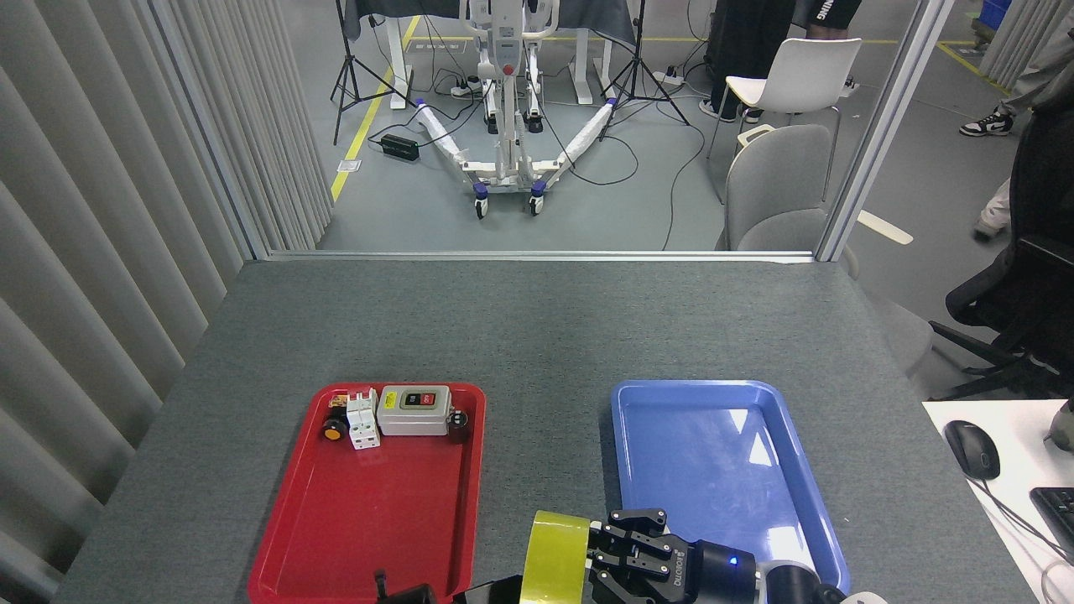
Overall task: Place and move tape with both arms
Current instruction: 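Bring the right gripper to the tape and grasp it from the left gripper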
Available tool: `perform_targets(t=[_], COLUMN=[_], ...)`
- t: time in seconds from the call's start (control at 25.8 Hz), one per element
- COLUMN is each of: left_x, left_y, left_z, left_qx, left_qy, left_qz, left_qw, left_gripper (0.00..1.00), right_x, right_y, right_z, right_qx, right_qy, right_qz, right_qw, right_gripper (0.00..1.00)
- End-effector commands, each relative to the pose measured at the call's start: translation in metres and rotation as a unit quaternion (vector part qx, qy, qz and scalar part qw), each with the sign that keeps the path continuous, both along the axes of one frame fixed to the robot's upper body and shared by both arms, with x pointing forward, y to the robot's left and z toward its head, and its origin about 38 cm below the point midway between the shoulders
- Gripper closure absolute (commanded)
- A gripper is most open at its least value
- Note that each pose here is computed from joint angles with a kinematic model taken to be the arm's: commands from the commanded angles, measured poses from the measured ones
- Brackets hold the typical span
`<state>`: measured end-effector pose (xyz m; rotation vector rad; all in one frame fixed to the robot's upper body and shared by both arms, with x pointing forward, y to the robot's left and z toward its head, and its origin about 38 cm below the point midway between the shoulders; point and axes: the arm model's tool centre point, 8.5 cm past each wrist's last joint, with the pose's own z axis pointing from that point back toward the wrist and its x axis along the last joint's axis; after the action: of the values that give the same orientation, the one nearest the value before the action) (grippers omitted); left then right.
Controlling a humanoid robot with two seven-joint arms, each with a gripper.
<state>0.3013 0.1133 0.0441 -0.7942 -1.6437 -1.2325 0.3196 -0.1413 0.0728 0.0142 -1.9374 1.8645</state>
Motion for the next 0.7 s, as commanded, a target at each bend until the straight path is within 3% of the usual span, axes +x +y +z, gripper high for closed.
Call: perform_targets(t=[0.0,0.12,0.23,0.35,0.66], left_x=[-0.003,-0.001,0.000,0.000,0.008], left_y=[-0.001,0.007,0.008,0.010,0.024], left_z=[-0.011,-0.011,-0.008,-0.007,-0.006], left_qx=[0.064,0.083,0.081,0.079,0.072], left_qy=[-0.053,-0.091,-0.099,-0.097,-0.091], left_qz=[-0.009,0.007,0.011,0.016,0.061], left_qw=[0.997,0.992,0.992,0.992,0.991], left_gripper=[0.58,0.27,0.21,0.04,0.02], right_x=[0.000,0.000,0.000,0.001,0.000], right_y=[-0.001,-0.001,0.000,0.000,0.002], right_z=[0.001,0.000,0.000,0.000,-0.001], right_qx=[0.002,0.003,0.004,0.004,0.005], right_qy=[-0.001,0.000,0.000,0.001,0.002], right_qz=[-0.002,-0.002,-0.002,-0.003,-0.003], right_qw=[1.000,1.000,1.000,1.000,1.000], right_gripper=[0.75,0.75,0.75,0.75,0.75])
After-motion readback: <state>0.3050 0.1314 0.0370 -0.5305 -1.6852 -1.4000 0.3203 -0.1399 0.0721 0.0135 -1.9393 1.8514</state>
